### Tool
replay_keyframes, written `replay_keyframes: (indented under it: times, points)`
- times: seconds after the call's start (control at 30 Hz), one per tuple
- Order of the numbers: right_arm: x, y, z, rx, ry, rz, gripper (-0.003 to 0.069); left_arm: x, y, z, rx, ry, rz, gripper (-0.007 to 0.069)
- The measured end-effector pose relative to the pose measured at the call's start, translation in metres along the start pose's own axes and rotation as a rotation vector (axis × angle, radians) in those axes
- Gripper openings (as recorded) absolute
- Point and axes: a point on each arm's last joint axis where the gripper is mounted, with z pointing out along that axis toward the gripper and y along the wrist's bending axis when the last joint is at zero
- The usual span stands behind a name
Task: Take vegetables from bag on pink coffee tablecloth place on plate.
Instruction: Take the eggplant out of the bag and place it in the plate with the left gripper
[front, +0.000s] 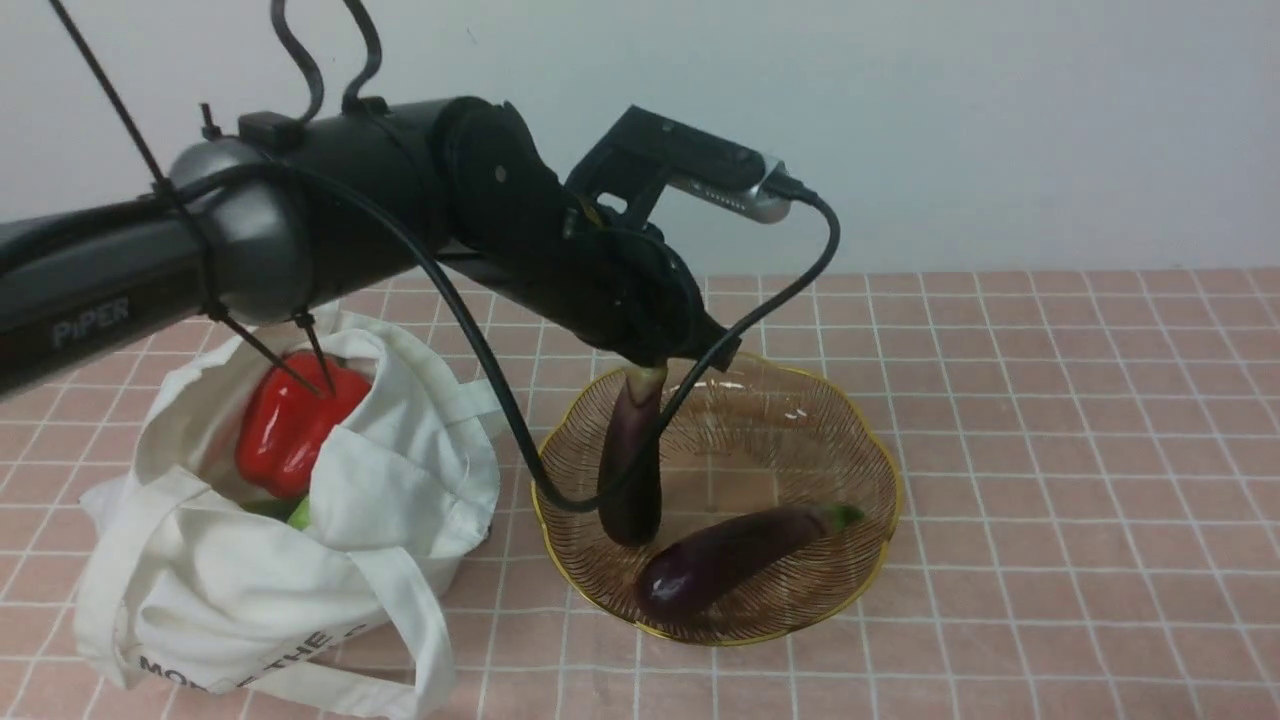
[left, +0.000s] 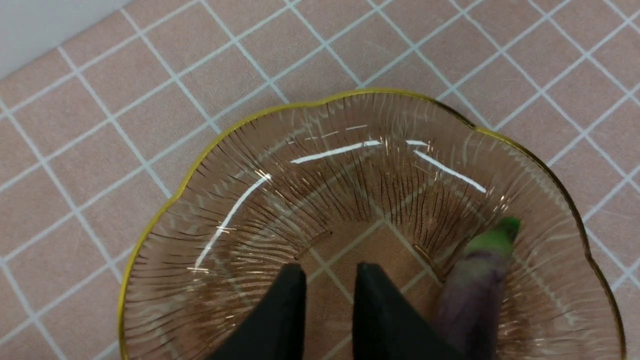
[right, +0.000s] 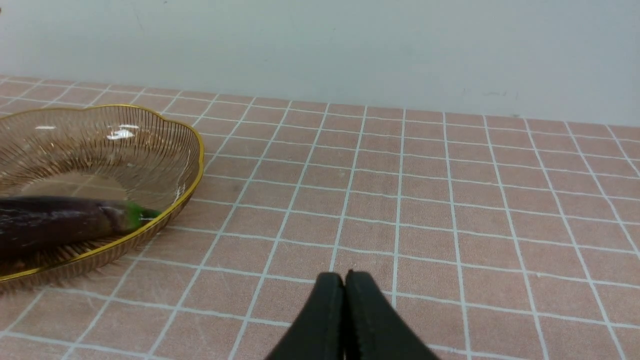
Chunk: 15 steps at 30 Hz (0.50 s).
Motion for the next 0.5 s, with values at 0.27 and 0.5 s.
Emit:
replay_keyframes:
  times: [0.27,0.5]
  points:
    - [0.000,0.000,0.000,0.000,0.000,0.000,-0.0015,0.001,0.000,0.002,-0.001,0.002,-0.002,0.0404]
    - [0.000,0.000,0.000,0.000,0.000,0.000,-0.0015,-0.002,-0.004,-0.016,0.013,0.019,0.006,0.0454]
